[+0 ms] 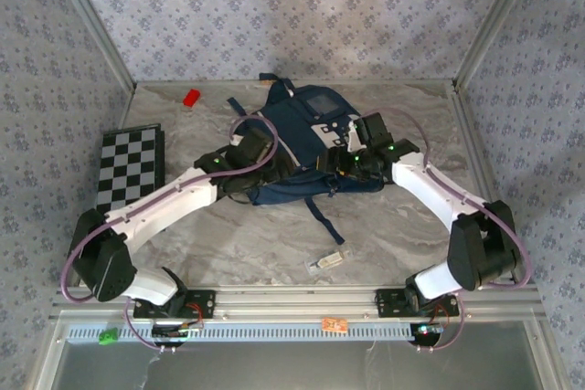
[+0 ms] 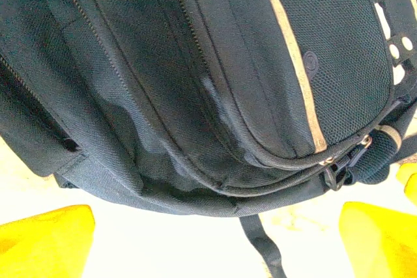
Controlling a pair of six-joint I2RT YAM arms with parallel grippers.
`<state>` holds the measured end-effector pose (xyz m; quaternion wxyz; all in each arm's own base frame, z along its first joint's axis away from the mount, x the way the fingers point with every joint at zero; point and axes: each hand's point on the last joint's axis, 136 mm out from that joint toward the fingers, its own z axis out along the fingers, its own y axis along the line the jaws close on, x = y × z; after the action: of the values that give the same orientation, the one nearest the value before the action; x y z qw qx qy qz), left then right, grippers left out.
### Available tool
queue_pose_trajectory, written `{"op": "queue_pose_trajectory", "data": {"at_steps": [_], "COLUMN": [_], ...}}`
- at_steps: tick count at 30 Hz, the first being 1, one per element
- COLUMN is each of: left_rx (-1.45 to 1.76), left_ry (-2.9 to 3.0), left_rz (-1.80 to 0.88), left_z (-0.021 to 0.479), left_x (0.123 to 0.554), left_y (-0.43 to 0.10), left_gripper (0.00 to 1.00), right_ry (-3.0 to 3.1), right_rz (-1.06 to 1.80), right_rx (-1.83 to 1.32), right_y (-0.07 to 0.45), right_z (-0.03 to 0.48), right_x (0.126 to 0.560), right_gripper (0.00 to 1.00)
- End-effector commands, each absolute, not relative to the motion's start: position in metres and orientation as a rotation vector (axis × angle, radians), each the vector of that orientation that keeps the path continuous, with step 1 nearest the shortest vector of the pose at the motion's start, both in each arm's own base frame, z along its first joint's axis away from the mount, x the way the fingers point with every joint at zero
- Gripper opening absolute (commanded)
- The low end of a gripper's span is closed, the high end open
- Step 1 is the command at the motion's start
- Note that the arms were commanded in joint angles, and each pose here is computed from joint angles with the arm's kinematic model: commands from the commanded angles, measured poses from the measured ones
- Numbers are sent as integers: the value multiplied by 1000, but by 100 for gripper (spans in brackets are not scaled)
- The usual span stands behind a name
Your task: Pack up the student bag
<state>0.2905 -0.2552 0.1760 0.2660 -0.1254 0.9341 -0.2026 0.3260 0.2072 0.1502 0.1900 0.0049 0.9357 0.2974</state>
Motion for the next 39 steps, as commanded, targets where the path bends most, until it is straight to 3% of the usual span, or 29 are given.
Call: {"op": "queue_pose_trajectory", "data": {"at_steps": [1, 12, 16, 24, 26, 31, 39], "left_rx": [-376, -180, -152, -125, -113, -95, -261], "left_ry": [2443, 2389, 2377, 2410, 2420, 2429, 2437], "left_rz": [-451, -255, -205, -147, -146, -145, -209], "left_z": [189, 197, 196, 189, 187, 185, 180], "left_x": [300, 313, 314, 306, 304, 301, 292], "left_y": [-256, -292, -294, -281, -282, -283, -292], "left_gripper": [98, 100, 100, 100, 100, 100, 100], "right_ry": [2585, 2579, 2559, 2649, 2650, 2591, 2492], "right_rz": [972, 1074, 1102, 972, 972, 1037, 1181], "right_rx": [52, 89, 79, 84, 71, 86, 164], "right_y": [212, 227, 235, 236, 239, 245, 253], "right_z": [162, 165, 168, 141, 141, 160, 190], "right_x": [338, 380, 387, 383, 383, 381, 380], "right_gripper": [72, 51, 33, 39, 28, 14, 0]}}
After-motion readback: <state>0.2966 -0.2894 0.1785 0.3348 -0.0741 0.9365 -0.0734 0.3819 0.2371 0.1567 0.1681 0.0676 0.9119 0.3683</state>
